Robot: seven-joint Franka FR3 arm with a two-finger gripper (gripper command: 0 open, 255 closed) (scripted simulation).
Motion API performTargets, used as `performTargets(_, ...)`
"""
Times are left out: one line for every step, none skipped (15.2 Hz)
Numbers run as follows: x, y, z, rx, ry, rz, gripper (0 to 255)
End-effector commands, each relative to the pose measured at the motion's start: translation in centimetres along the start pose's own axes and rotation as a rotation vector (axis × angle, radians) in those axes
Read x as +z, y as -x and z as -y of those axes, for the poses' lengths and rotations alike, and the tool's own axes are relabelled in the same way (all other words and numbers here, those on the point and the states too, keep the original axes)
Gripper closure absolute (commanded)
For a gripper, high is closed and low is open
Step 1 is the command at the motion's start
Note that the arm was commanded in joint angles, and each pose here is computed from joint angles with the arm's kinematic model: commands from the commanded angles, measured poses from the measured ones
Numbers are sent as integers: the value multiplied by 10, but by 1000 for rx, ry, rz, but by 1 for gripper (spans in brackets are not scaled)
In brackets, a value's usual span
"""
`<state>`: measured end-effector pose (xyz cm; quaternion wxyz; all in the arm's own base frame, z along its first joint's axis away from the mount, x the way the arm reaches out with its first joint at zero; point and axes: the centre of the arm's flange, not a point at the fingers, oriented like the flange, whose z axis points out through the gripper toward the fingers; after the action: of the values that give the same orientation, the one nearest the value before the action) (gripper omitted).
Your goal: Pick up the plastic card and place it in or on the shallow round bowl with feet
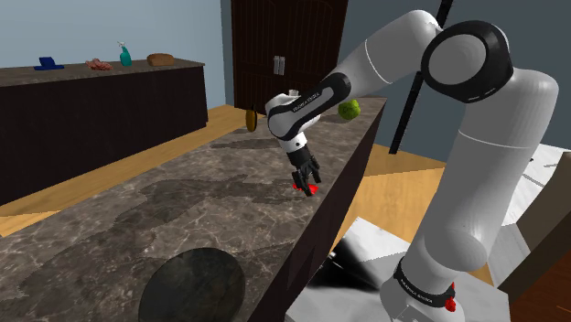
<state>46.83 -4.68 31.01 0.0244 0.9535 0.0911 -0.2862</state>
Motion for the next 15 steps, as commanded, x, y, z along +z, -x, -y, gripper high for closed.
performTargets(0,0,0,0,0,0,0)
performTargets(0,0,0,0,0,0,0)
performTargets(0,0,0,0,0,0,255)
performTargets(0,0,0,0,0,0,255)
performTargets(0,0,0,0,0,0,255)
performTargets(1,1,1,0,0,0,255)
performTargets(2,1,1,0,0,0,255)
performTargets(2,1,0,0,0,0,255)
performTargets(2,0,0,0,0,0,255)
performTargets(0,0,0,0,0,0,255)
performTargets(-1,0,-1,0,0,0,255)
performTargets(0,0,0,0,0,0,255)
performTargets(-4,3,0,0,0,0,255)
performTargets(-9,6,0,0,0,0,255)
performTargets(-13,9,0,0,0,0,255)
